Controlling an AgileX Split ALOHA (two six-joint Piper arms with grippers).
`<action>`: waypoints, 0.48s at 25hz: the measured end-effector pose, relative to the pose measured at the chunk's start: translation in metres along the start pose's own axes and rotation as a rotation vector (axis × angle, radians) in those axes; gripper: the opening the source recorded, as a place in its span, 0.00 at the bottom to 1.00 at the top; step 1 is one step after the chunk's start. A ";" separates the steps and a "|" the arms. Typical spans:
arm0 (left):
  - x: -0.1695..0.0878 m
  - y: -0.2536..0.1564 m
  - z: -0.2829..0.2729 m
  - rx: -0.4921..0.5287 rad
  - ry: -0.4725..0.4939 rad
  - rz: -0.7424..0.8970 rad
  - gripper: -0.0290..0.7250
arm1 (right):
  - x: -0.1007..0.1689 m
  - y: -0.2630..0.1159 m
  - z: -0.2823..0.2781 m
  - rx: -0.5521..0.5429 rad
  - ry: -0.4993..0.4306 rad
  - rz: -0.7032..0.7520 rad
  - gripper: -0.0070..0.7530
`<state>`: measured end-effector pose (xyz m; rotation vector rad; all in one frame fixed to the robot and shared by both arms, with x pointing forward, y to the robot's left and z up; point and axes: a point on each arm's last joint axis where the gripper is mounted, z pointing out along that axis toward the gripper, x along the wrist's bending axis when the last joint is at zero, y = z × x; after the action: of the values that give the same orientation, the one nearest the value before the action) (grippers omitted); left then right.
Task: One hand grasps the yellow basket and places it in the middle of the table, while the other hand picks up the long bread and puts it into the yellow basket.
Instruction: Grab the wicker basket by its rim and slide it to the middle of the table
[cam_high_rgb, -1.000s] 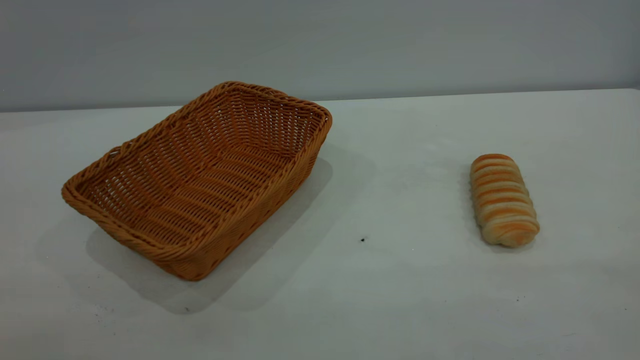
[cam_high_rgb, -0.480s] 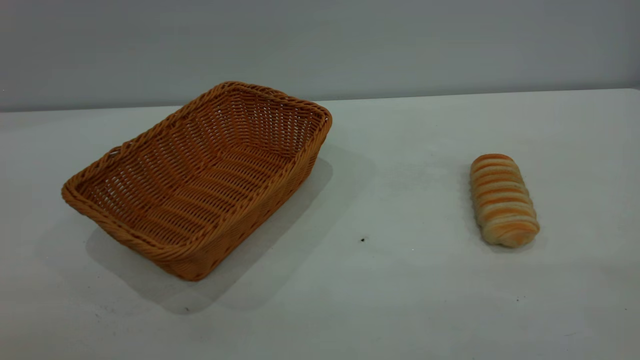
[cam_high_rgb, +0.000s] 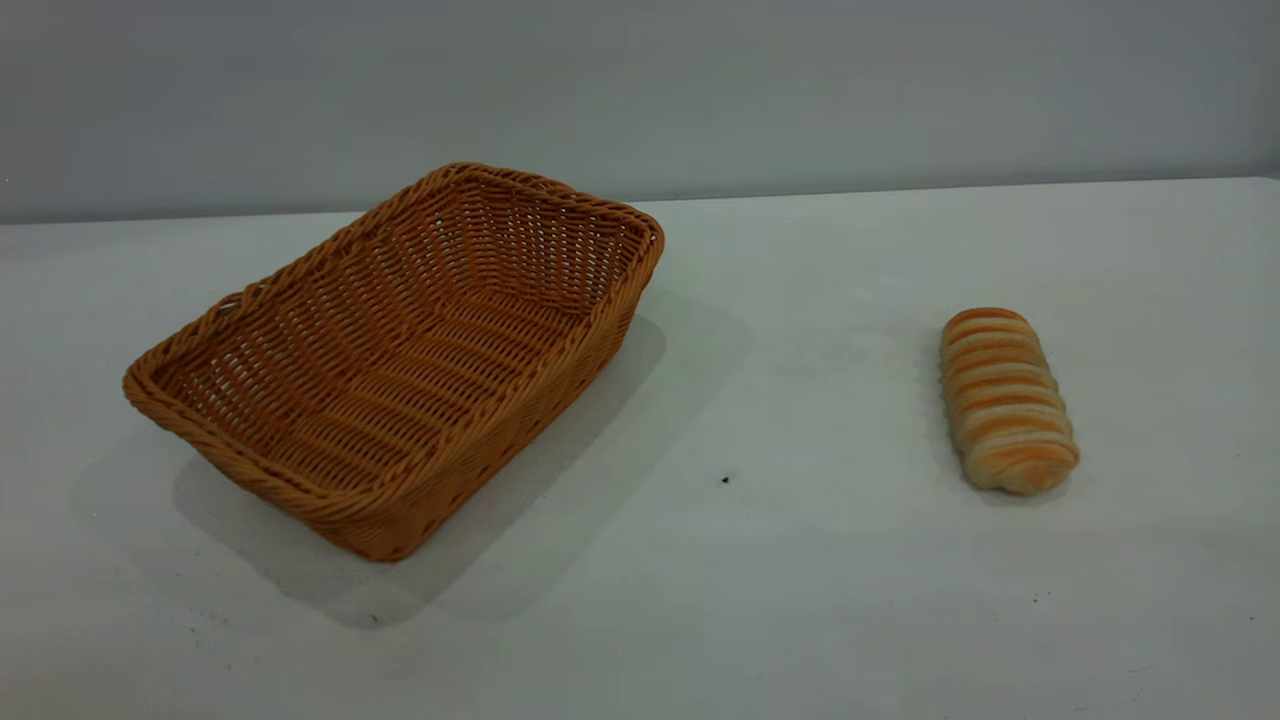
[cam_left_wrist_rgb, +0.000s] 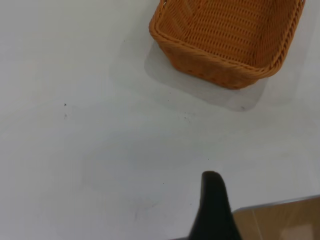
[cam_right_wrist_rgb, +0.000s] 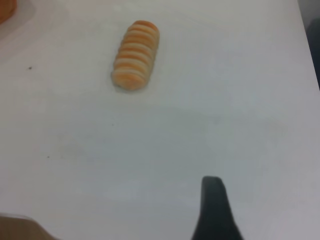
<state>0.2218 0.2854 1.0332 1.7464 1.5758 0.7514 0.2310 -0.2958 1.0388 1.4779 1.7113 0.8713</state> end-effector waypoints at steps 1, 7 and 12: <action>0.000 0.000 0.000 0.000 0.000 0.000 0.81 | 0.000 0.000 0.000 0.000 0.000 0.000 0.74; -0.001 0.000 0.000 -0.004 -0.014 -0.022 0.81 | 0.000 0.000 0.000 0.000 0.001 0.005 0.74; 0.001 0.023 -0.001 0.005 -0.011 -0.118 0.81 | 0.000 0.015 0.000 -0.033 0.016 0.040 0.74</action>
<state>0.2356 0.2856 1.0521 1.6423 1.6584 0.6801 0.2388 -0.2939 1.0516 1.4917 1.6767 0.9308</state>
